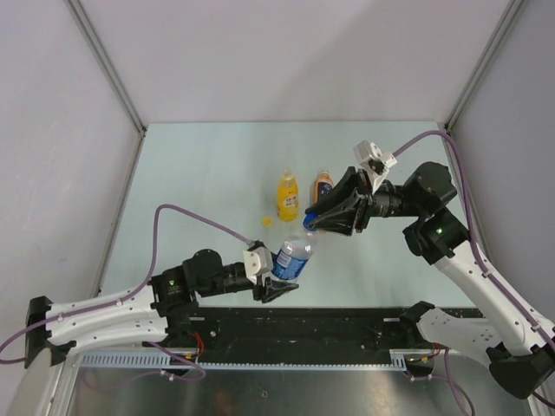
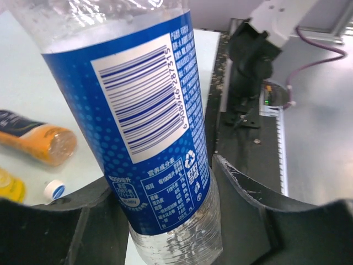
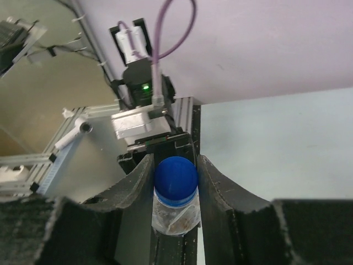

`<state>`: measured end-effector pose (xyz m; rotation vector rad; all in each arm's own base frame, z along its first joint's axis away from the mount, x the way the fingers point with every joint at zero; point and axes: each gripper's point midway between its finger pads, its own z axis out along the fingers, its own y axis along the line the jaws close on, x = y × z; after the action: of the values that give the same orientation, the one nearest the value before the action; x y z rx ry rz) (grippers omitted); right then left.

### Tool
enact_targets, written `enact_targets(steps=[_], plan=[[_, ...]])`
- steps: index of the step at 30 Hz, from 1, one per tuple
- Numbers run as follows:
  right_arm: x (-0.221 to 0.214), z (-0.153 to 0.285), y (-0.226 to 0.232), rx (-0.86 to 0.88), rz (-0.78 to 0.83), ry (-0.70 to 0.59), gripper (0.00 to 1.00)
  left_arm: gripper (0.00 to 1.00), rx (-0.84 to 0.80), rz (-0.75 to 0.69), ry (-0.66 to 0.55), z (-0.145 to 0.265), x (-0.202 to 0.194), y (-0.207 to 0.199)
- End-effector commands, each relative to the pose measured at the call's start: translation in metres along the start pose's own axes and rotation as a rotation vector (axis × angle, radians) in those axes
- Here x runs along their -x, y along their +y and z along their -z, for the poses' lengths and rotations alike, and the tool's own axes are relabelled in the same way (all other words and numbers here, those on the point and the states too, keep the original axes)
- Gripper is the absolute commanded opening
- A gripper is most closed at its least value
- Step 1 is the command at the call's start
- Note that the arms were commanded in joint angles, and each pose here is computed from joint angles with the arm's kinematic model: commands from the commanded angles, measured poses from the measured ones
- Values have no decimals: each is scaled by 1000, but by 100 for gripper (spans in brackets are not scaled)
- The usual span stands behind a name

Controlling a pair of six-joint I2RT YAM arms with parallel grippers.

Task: Unscrew the bottle caps

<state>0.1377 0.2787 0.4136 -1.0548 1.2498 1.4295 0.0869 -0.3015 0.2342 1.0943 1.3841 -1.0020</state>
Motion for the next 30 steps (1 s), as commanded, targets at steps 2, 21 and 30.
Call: enact_targets(steps=[2, 21, 30], plan=[[-8, 3, 10, 99, 108, 18, 0, 0, -364, -111, -227, 20, 59, -60], [-4, 5, 28, 130, 221, -8, 28, 0, -391, -108, -216, 18, 55, -61], [4, 8, 31, 87, 238, -34, 84, 0, -215, -64, -91, 3, 19, -27]])
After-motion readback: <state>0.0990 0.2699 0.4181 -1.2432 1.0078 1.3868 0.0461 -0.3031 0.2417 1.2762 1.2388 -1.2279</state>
